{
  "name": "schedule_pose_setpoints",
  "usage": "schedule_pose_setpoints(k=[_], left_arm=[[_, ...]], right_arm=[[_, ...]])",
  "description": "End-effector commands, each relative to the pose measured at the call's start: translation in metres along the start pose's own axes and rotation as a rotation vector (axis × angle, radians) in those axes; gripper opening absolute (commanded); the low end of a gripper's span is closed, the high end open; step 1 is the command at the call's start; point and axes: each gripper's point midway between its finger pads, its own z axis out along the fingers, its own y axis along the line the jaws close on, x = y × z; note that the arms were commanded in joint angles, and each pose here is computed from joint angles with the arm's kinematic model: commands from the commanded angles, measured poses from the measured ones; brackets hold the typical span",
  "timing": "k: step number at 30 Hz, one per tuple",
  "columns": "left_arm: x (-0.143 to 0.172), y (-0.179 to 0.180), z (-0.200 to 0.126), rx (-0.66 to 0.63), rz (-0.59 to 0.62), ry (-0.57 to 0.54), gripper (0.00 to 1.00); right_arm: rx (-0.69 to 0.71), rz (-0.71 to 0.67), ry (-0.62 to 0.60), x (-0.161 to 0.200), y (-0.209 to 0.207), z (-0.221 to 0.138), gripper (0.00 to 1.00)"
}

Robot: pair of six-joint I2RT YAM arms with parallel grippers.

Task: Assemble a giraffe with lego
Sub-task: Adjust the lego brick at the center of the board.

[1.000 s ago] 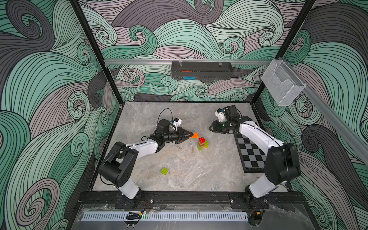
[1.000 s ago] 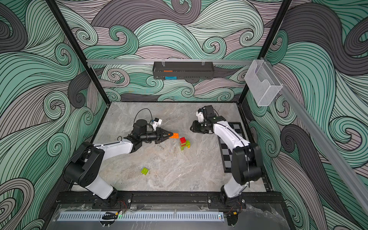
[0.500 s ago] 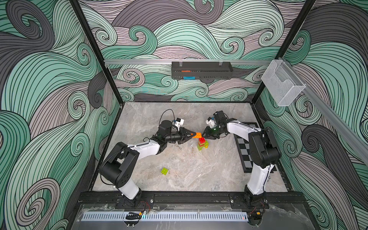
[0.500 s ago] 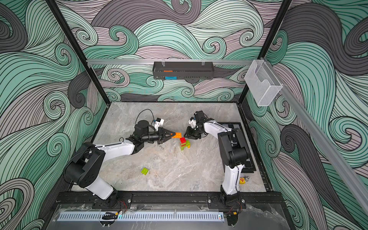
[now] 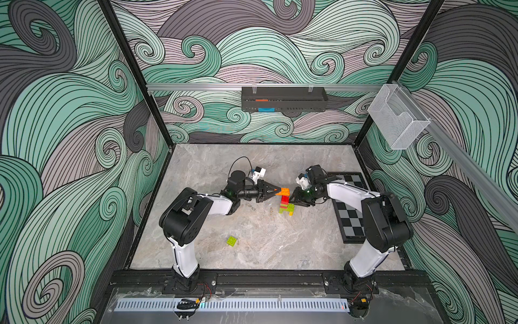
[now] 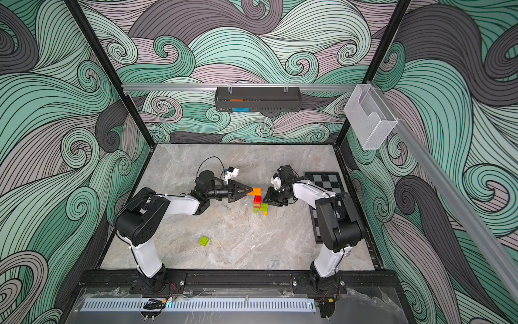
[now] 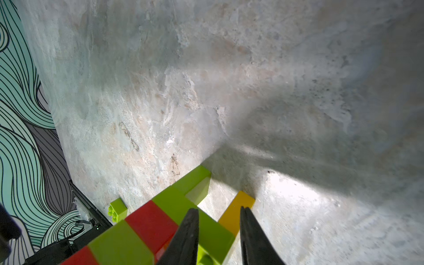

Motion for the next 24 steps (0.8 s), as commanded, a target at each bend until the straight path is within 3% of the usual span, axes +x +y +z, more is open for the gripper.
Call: schedule_pose_setpoints(k=[1, 10, 17, 24], left_arm=[[0.006, -0.024, 0.005, 0.080, 0.044, 0.085, 0.00], [0.017, -0.017, 0.003, 0.062, -0.025, 0.220, 0.00], [0.004, -0.004, -0.008, 0.051, -0.026, 0.189, 0.00], [-0.013, 0.006, -0.003, 0.086, -0.068, 0.158, 0.00]], right_arm=[[0.027, 0.014, -0.047, 0.000, -0.003, -0.010, 0.35], [0.008, 0.010, -0.177, 0.006, 0.005, -0.067, 0.40], [-0.089, -0.027, -0.241, 0.012, 0.032, -0.101, 0.44], [-0.209, -0.026, -0.239, 0.010, 0.054, -0.104, 0.49]])
